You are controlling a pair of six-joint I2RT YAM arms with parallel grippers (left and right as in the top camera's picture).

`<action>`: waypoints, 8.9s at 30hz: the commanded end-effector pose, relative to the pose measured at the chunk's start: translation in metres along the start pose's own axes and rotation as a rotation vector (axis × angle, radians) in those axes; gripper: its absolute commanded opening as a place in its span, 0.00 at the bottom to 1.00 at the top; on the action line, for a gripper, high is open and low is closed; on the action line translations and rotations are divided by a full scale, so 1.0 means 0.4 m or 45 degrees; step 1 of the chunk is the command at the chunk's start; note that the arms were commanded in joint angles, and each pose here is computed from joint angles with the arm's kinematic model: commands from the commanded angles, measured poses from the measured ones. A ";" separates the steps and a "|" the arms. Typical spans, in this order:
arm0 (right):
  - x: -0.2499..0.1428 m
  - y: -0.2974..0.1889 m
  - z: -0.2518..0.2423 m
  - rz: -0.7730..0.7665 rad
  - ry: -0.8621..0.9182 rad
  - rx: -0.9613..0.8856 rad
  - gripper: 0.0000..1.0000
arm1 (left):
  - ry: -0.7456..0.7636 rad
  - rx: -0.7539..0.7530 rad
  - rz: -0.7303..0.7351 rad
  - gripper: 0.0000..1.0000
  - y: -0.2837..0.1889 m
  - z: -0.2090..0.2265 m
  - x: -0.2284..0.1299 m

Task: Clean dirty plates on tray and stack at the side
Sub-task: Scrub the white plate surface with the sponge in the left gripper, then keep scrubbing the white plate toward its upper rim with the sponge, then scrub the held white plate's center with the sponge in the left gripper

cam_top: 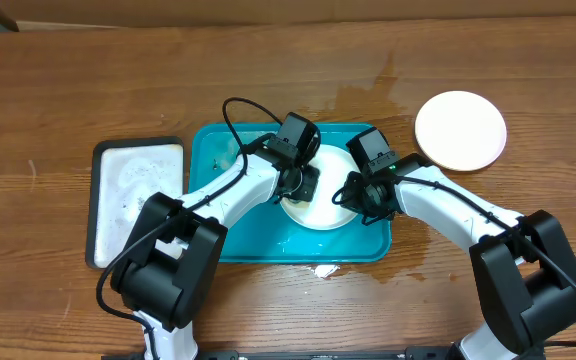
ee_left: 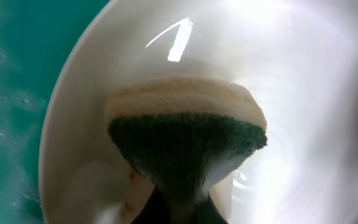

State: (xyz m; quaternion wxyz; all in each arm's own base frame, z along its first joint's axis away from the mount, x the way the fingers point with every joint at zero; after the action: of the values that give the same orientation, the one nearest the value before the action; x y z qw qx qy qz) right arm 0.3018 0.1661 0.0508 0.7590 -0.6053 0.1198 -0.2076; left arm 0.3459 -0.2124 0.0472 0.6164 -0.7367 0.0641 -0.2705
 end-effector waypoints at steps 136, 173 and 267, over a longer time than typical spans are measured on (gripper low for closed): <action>0.008 -0.007 -0.051 0.127 -0.272 -0.025 0.04 | 0.271 -0.128 -0.102 0.04 -0.022 -0.051 -0.103; 0.009 -0.007 -0.049 0.124 -0.269 -0.021 0.04 | 0.262 0.112 -0.272 0.04 0.048 0.013 -0.044; 0.008 -0.007 -0.027 0.137 -0.263 0.051 0.04 | 0.096 -0.496 0.024 0.04 0.029 0.071 0.055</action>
State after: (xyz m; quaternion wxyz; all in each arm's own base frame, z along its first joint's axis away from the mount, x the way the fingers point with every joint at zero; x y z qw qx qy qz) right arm 0.3017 0.1540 0.0523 0.7890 -0.6011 0.0663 -0.1084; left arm 0.3634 -0.2054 0.0448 0.4138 -0.8523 0.1624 -0.2757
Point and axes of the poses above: each gripper's point midway between its finger pads, its own y axis out along the fingers, its own z axis along the line the jaws close on, x = y × z, the point moved 4 cm from there along -y, back along the fingers, and after that the axes turned 10 degrees about y, right-handed, at the moved point
